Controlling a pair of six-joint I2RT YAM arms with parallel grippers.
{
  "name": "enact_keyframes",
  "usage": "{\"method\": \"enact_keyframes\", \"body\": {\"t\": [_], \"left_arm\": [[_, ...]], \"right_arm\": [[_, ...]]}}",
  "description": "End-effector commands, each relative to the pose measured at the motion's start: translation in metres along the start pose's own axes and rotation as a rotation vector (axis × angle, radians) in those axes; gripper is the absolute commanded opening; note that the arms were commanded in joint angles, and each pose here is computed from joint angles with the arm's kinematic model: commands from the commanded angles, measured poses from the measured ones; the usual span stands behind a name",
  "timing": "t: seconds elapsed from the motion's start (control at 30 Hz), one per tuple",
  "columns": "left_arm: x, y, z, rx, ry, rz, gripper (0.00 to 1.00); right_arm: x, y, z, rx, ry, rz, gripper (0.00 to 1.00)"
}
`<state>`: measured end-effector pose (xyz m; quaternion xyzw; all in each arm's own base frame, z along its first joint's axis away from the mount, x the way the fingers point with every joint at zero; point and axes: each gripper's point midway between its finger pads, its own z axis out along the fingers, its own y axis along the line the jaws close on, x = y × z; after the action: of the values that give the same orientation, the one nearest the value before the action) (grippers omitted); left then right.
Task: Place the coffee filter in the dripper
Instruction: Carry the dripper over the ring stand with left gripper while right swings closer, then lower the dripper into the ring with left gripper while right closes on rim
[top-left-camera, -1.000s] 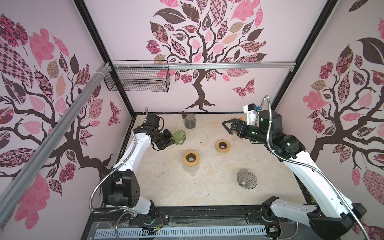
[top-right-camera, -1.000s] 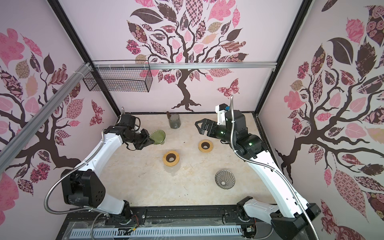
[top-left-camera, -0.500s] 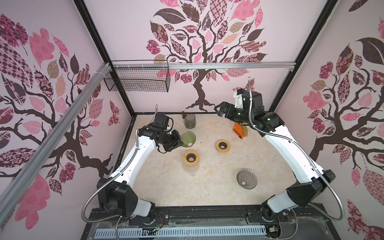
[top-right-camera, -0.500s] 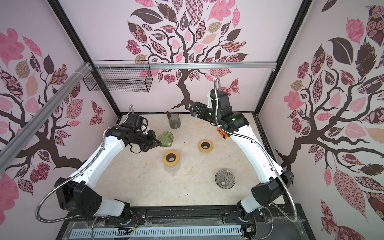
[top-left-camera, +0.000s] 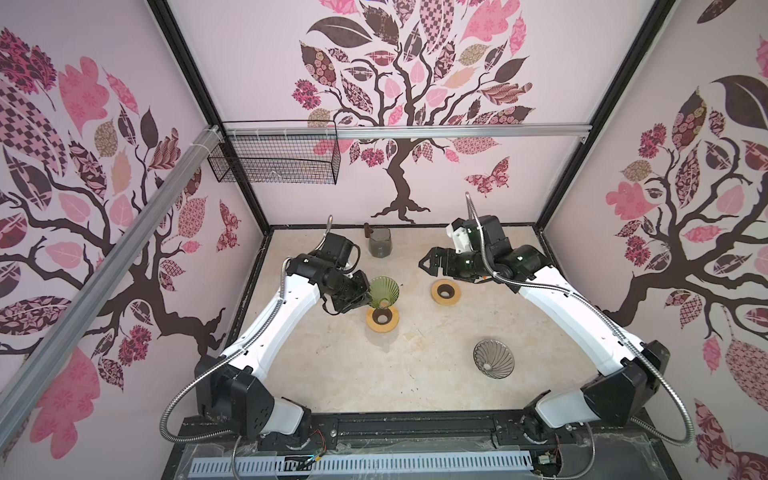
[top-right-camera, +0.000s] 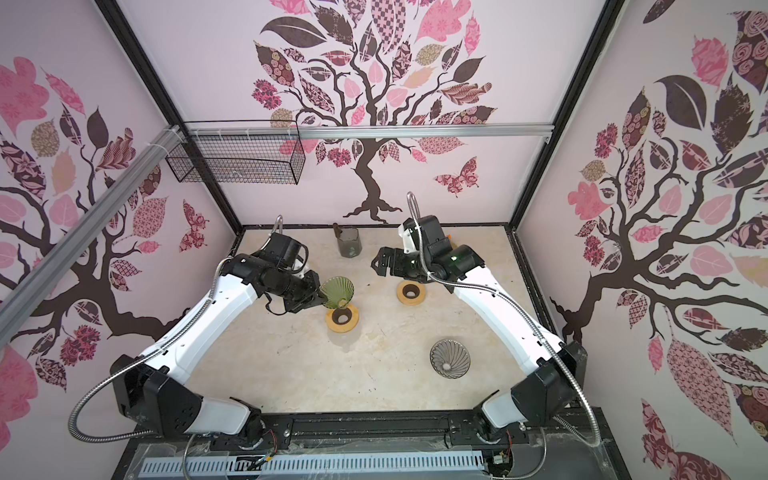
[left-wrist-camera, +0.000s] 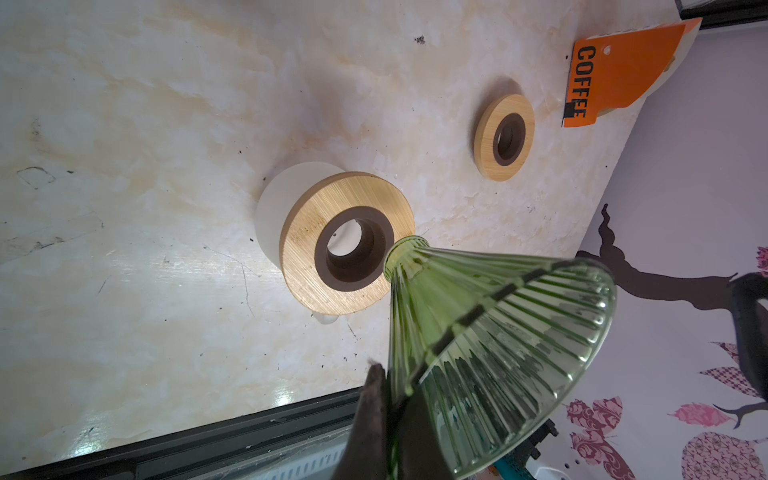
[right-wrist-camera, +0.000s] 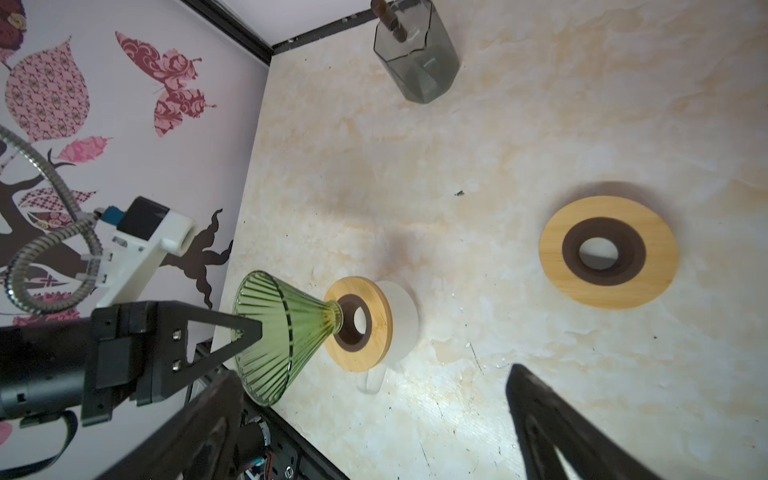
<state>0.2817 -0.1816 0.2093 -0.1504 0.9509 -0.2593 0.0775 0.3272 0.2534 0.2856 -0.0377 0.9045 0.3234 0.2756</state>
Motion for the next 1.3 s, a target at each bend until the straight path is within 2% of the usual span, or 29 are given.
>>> {"method": "enact_keyframes", "body": {"t": [0.0, 0.13, 0.27, 1.1, 1.27], "left_arm": [[0.001, -0.004, 0.001, -0.020, -0.004, 0.033, 0.00], [0.001, 0.000, 0.010, -0.034, 0.011, 0.027, 0.00], [-0.002, 0.007, 0.014, -0.063, -0.005, 0.024, 0.00], [0.006, 0.031, 0.041, -0.127, 0.049, 0.010, 0.00], [0.006, 0.035, 0.044, -0.138, 0.053, 0.013, 0.00]], "right_arm": [[0.010, 0.022, -0.013, -0.071, 0.011, -0.065, 1.00], [0.039, 0.033, -0.005, -0.109, 0.068, -0.112, 1.00], [0.055, 0.029, -0.001, -0.116, 0.091, -0.097, 1.00], [0.065, 0.021, 0.019, -0.087, 0.155, -0.118, 1.00], [0.066, 0.020, 0.029, -0.082, 0.170, -0.141, 0.94]]}}
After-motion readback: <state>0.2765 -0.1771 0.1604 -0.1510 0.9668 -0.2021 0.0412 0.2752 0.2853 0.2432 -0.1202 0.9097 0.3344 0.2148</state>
